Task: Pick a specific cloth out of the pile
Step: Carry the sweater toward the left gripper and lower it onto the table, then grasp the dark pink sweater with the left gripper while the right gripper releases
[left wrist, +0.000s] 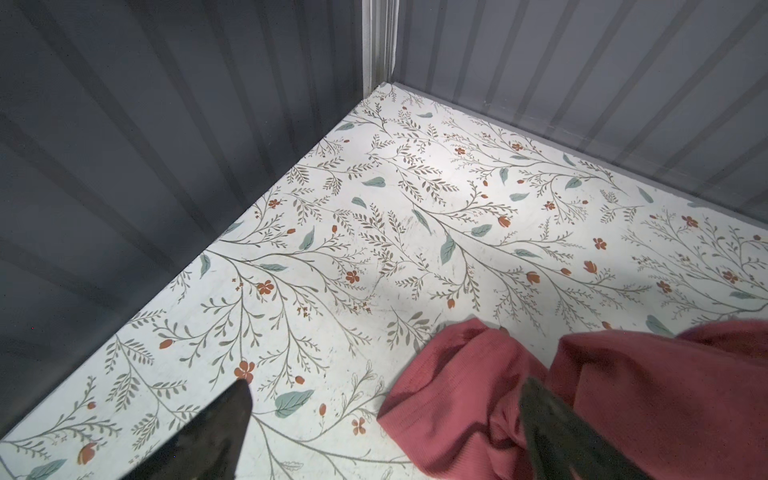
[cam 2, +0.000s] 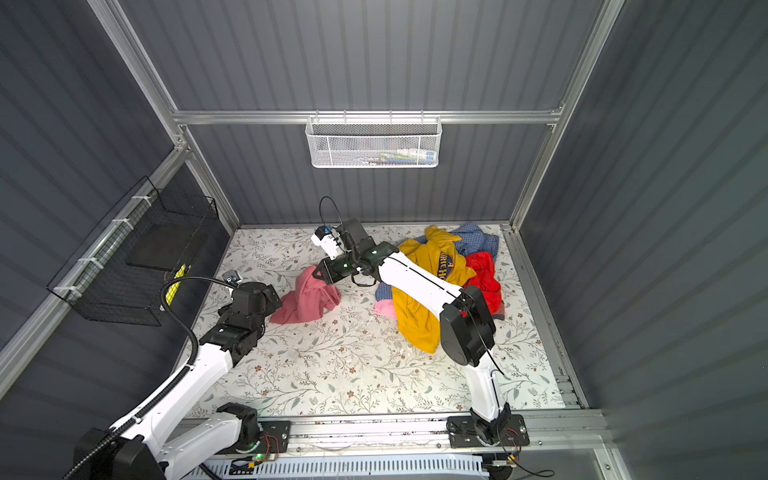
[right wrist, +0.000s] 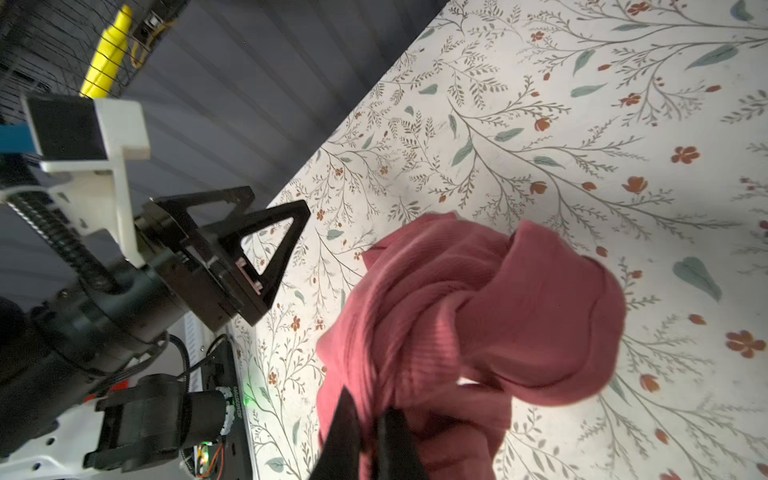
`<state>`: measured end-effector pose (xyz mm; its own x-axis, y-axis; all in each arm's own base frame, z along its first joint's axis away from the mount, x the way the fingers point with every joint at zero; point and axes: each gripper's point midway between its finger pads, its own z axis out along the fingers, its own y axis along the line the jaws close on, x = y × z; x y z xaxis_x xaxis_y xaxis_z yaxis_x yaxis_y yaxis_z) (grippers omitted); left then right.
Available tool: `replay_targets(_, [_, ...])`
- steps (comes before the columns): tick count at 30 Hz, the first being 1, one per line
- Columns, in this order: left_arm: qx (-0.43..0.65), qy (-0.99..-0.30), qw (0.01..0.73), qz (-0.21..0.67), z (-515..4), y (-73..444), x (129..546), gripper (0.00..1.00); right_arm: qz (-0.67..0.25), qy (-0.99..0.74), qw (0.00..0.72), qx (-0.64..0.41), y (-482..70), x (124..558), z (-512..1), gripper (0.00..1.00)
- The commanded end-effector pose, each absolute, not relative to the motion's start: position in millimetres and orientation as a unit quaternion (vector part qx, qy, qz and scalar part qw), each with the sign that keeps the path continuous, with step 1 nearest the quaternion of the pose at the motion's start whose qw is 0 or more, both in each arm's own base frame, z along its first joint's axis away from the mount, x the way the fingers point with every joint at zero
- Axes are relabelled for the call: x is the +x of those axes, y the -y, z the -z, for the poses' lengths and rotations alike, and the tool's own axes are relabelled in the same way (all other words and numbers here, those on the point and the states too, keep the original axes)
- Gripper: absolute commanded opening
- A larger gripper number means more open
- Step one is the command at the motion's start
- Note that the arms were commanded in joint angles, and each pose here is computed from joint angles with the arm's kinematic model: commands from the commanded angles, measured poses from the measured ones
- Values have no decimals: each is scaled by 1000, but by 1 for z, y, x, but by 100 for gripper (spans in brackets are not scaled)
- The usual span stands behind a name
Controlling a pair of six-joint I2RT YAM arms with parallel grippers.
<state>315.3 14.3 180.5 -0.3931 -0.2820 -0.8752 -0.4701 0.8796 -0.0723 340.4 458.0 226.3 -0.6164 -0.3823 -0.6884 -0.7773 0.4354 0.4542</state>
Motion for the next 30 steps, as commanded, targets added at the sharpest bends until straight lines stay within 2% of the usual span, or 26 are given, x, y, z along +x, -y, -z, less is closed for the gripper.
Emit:
replay_targets(1, [-252, -819, 503, -110, -183, -26, 305, 100, -345, -796, 239, -437, -474, 313, -223, 0])
replay_targets(7, [-279, -807, 504, -127, -188, -38, 292, 100, -291, -809, 172, -480, -500, 299, -173, 0])
replay_targets(12, [-285, -805, 503, -132, -187, -42, 286, 100, -274, -814, 152, -489, -507, 299, -146, 0])
replay_targets(16, [-290, -808, 497, -130, -183, -41, 286, 100, -259, -815, 136, -500, -507, 294, -125, 9])
replay_targets(18, [-288, -810, 495, -128, -183, -40, 287, 100, -245, -822, 129, -498, -503, 296, -114, 24])
replay_targets(20, [-284, -813, 492, -128, -183, -39, 289, 100, -227, -828, 129, -496, -498, 299, -108, 30])
replay_targets(21, [-279, -816, 491, -127, -183, -37, 291, 100, -220, -832, 129, -493, -496, 301, -106, 44])
replay_targets(26, [-239, -850, 459, -104, -170, -19, 303, 100, -198, -832, 156, -494, -486, 307, -119, 60])
replay_targets(28, [-225, -864, 442, -86, -162, -9, 308, 100, -185, -834, 177, -489, -478, 312, -131, 71])
replay_targets(30, [-203, -877, 430, -60, -154, 4, 315, 100, -177, -835, 197, -483, -468, 316, -146, 87])
